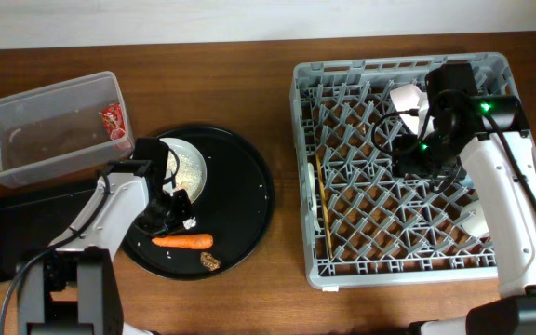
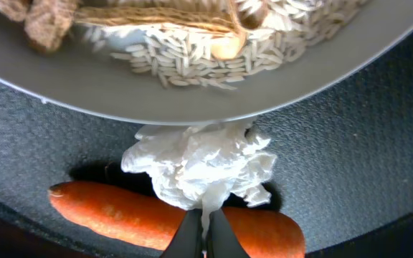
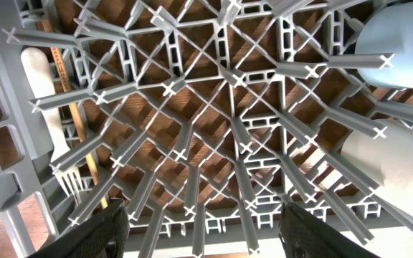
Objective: Sort waste into correct bins and load items into the dishwasher rack
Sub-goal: 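Grasp the white tissue with the left gripper and drop it in the bin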
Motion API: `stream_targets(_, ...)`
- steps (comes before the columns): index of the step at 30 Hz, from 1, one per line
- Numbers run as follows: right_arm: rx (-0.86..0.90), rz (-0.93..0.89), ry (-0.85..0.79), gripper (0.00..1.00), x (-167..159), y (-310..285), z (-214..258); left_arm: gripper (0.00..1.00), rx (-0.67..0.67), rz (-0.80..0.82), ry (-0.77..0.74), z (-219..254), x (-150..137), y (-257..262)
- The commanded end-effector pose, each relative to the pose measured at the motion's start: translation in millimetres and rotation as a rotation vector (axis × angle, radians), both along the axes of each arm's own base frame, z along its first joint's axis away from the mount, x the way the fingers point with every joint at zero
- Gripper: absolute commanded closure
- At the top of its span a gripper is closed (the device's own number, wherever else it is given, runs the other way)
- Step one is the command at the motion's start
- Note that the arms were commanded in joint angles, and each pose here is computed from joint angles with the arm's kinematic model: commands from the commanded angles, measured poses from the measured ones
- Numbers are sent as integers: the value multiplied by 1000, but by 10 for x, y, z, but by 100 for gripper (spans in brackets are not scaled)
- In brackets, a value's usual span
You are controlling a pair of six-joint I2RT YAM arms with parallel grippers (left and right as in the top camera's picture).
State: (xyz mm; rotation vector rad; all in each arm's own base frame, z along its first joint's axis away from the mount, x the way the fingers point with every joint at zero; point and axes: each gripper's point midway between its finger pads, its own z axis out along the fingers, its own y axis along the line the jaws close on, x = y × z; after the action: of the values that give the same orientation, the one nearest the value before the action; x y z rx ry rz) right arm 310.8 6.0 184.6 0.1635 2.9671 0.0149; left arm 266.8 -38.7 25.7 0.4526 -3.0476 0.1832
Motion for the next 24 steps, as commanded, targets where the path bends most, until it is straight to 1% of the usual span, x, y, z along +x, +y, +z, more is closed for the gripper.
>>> stream_targets(1,-1,-2,-29,30,7,-7,87,100,20,-6,-41,105,90,33)
stream_targets(5,-1,-2,-23,30,-8,-8,84,100,20,-8,-63,434,167,30)
stream_targets(9,-1,-2,-23,30,-8,-8,84,100,18,-47,-183,981,371,22)
stream_targets(11,-1,-2,-23,30,-8,-8,84,100,53,-41,-265,1252,504,80)
stream_targets(14,-1,-2,-23,30,-8,-8,84,100,168,-16,-380,1563,710,281)
stream_targets(15,-1,-2,-23,30,-8,-8,84,100,221,10,-437,1696,833,405)
stream_targets(19,-1,-2,-23,30,-8,-8,84,100,302,116,-589,1893,1181,771)
stream_targets(24,-1,-2,-23,30,-8,-8,84,100,332,225,-707,1996,1493,1174)
